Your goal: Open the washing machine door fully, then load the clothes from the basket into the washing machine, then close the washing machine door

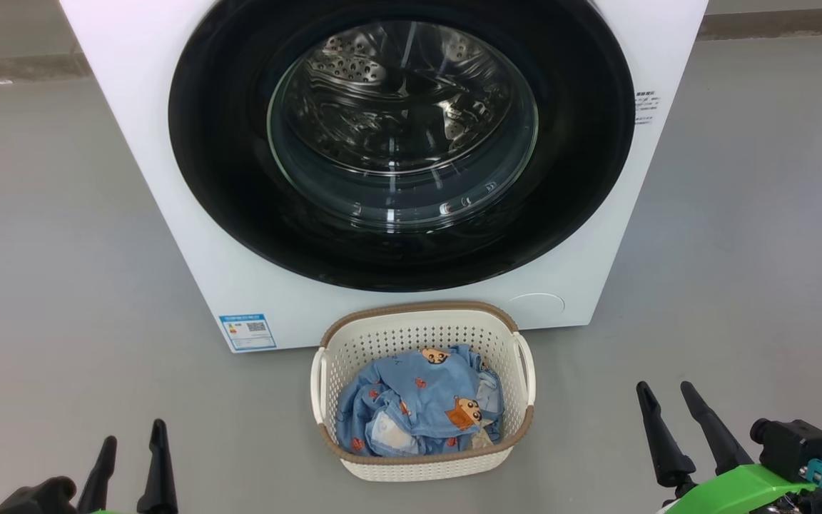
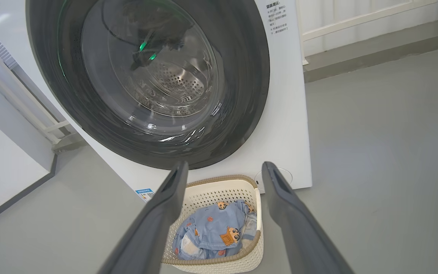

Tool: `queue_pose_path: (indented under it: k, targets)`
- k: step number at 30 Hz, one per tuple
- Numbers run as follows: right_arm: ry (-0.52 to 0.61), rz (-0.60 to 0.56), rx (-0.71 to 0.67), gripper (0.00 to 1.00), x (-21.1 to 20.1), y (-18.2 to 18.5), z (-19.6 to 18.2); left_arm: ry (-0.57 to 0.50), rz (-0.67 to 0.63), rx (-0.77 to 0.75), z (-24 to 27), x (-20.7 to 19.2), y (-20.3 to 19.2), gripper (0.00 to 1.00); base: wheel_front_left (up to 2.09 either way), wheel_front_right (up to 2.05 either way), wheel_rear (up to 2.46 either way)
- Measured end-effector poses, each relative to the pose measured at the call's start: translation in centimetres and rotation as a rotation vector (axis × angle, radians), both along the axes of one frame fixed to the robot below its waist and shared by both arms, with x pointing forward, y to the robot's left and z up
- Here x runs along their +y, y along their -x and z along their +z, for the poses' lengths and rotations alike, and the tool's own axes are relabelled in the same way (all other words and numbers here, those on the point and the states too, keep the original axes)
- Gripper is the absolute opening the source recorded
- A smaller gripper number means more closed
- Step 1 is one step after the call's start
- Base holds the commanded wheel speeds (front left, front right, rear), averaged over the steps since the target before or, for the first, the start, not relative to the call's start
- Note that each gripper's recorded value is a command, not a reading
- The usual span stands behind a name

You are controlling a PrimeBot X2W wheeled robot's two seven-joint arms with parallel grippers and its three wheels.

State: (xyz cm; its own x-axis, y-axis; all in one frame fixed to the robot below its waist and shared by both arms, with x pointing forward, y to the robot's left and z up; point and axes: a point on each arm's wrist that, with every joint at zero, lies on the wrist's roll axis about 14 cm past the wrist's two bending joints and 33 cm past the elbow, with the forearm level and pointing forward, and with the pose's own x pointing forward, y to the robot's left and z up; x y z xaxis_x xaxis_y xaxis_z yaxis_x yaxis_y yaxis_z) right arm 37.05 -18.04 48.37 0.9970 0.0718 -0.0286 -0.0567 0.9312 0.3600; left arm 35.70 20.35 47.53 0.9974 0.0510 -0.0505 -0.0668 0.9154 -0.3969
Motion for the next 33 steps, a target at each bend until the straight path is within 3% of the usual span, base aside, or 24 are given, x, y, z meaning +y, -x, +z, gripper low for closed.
queue_pose_path:
  k: [27, 33]
  targets:
    - [0.301, 0.056, -0.081, 1.00, 0.58, 0.03, 0.73, -0.308, -0.048, -0.027, 0.19, -0.02, 0.30, 1.00, 0.00, 0.00, 0.00]
    - [0.309, 0.057, -0.079, 1.00, 0.57, 0.03, 0.67, -0.318, -0.050, -0.023, 0.09, 0.01, 0.26, 1.00, 0.00, 0.00, 0.00]
